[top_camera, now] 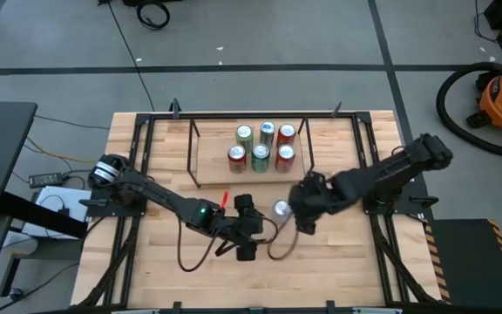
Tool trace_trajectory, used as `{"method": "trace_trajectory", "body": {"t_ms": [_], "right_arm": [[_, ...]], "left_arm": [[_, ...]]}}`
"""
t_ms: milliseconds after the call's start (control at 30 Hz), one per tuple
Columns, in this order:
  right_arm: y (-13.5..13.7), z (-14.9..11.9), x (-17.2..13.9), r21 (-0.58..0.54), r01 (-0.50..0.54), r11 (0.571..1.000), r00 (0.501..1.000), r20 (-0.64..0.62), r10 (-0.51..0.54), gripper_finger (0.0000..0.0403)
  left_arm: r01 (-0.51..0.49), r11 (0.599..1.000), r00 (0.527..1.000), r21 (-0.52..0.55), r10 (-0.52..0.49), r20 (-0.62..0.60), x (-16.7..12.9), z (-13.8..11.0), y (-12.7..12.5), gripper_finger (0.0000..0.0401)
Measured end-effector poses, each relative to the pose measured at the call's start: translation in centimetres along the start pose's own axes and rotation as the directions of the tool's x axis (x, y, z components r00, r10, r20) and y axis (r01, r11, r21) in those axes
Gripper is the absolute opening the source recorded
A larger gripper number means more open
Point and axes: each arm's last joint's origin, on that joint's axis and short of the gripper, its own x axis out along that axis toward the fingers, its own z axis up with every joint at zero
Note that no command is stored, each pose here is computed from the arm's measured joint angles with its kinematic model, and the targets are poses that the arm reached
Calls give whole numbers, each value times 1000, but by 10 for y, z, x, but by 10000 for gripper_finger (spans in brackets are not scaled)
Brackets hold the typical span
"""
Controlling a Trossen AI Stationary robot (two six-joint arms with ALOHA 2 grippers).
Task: Place canned beverage on shelf
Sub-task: Put the orange-white soda can on the shelf
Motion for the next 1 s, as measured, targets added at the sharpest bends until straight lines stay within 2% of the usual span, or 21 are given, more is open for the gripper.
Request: {"method": "trace_trajectory", "body": {"t_ms": [133,367,500,600,733,867,1000], "right_arm": [[8,-24,-13,-12,54,998,997,46,-54,398],[12,-66,-17,64,85,994,990,108,-92,398],[14,-87,-11,99,131,986,976,160,-146,397],[16,-99,-6,112,164,980,961,206,-185,397],[19,-114,3,133,179,975,937,279,-210,397],[23,-127,10,146,177,973,896,386,-221,397],[25,-139,15,169,163,972,851,474,-225,397]], "left_arm": [[-11,999,1000,-33,12,20,6,2,6,357],[11,994,989,-107,5,145,18,16,13,357],[-55,993,973,-108,77,216,25,21,17,357],[-110,988,962,-111,133,239,30,23,23,357],[-114,982,949,-148,152,278,40,27,37,357],[-62,983,939,-172,116,324,58,29,49,357],[-35,986,950,-162,83,300,74,23,60,358]]}}
